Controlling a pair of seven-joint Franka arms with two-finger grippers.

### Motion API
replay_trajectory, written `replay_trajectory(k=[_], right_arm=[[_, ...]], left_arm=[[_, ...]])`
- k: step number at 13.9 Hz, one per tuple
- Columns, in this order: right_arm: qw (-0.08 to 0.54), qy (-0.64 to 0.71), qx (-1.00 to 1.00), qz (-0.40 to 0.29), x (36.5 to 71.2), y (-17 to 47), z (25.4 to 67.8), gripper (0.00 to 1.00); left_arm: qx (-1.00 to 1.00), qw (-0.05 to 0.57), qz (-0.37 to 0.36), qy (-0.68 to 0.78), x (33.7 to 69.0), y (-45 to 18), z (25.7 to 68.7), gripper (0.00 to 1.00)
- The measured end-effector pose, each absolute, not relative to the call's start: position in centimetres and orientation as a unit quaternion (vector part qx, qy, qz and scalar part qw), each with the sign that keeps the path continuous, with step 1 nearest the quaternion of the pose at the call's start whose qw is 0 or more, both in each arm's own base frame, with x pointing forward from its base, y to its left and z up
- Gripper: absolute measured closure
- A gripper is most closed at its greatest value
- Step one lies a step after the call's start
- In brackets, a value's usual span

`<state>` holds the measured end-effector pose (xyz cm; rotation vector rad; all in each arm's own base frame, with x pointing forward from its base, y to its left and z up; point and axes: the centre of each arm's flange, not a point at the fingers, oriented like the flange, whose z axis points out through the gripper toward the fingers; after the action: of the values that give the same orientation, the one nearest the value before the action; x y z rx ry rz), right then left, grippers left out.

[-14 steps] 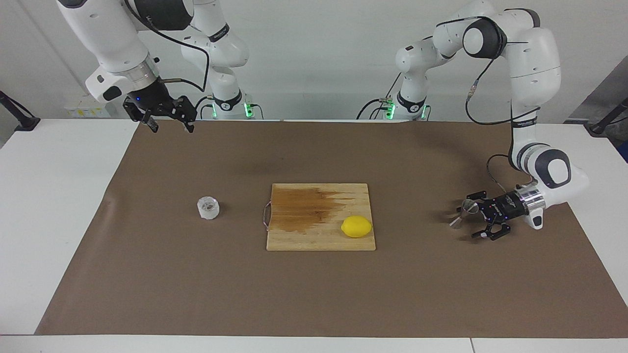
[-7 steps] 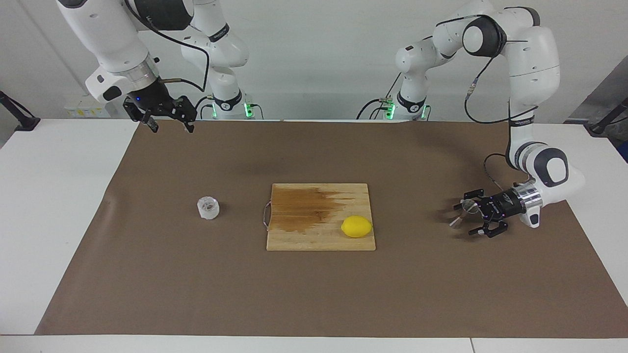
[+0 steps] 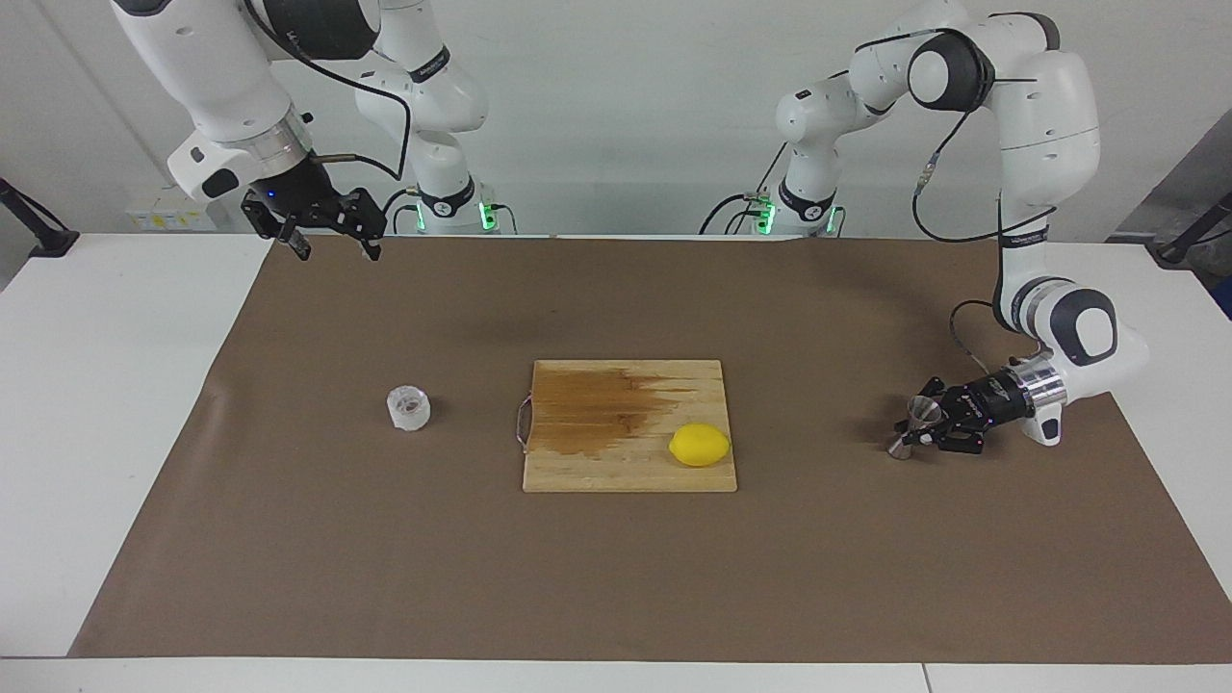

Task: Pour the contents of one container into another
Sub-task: 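Lift the metal cup with the left gripper and carry it over the board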

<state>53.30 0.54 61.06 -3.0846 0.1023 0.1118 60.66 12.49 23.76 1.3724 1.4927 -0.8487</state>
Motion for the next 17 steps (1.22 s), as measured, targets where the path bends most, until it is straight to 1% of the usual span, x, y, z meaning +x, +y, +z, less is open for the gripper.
replay_trajectory(k=[4,7,9,13,17], right_arm=[[0.027,0.033,-0.998,0.036,53.3,0.5,61.1,0.0],[0.027,0.033,-0.998,0.036,53.3,0.5,61.1,0.0],[0.027,0.033,-0.998,0.036,53.3,0.5,61.1,0.0],[0.027,0.033,-0.998,0.036,53.3,0.5,61.1,0.0],[0.027,0.033,-0.998,0.036,53.3,0.5,61.1,0.0]], left_arm=[[0.548,0.467,-0.343,0.603,60.9,12.5,24.4,0.79],[0.545,0.469,-0.352,0.599,61.5,10.8,26.6,0.79],[0.553,0.469,-0.36,0.588,62.3,7.8,28.6,0.79],[0.553,0.444,-0.392,0.586,63.2,0.6,31.8,0.79],[0.556,0.458,-0.404,0.564,63.6,-6.6,34.3,0.79]])
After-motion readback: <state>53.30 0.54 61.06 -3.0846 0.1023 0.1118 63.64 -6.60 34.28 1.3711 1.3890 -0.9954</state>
